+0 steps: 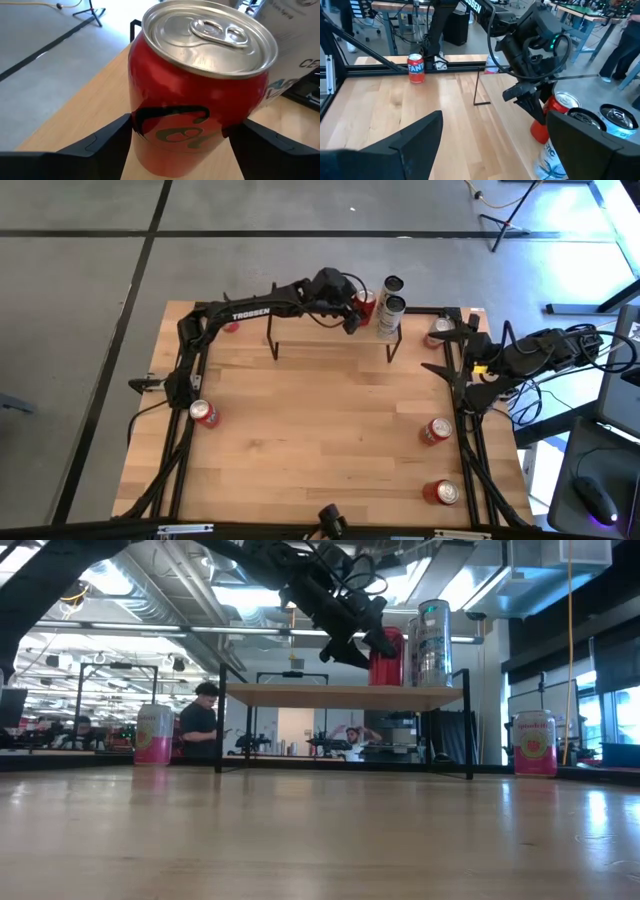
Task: Place canned beverage on shelf
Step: Put the left red-black soda can on the shelf, then put the red-black soda can on the shelf aligned with the other red-black soda can
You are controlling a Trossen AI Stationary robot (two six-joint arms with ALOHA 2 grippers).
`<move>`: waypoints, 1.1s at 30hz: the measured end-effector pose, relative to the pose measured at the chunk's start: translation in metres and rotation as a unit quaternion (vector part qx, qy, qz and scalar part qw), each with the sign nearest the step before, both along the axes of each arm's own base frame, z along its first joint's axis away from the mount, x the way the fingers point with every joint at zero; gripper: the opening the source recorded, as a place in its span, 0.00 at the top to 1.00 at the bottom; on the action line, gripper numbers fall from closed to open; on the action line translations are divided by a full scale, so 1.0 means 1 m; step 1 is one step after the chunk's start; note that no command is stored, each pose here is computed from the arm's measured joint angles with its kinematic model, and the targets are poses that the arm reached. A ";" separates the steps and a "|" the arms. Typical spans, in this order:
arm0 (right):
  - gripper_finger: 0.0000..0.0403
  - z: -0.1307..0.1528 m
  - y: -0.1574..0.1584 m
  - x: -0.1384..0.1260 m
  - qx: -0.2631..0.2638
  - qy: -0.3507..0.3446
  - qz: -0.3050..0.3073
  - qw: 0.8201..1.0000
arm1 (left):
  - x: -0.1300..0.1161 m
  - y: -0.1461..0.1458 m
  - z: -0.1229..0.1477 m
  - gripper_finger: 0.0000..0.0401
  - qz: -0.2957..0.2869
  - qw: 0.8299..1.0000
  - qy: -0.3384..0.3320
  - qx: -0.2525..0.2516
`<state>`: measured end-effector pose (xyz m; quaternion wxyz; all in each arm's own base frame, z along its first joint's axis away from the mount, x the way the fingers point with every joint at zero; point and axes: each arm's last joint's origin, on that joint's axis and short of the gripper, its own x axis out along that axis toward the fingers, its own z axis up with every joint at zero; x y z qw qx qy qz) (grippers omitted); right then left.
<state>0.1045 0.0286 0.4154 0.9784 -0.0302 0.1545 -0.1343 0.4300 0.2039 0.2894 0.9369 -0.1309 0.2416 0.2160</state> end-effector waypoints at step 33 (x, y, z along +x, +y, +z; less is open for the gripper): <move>0.15 -0.003 0.007 0.013 -0.001 0.013 0.010 1.000 | -0.024 -0.034 0.066 0.12 -0.017 0.997 -0.045 0.052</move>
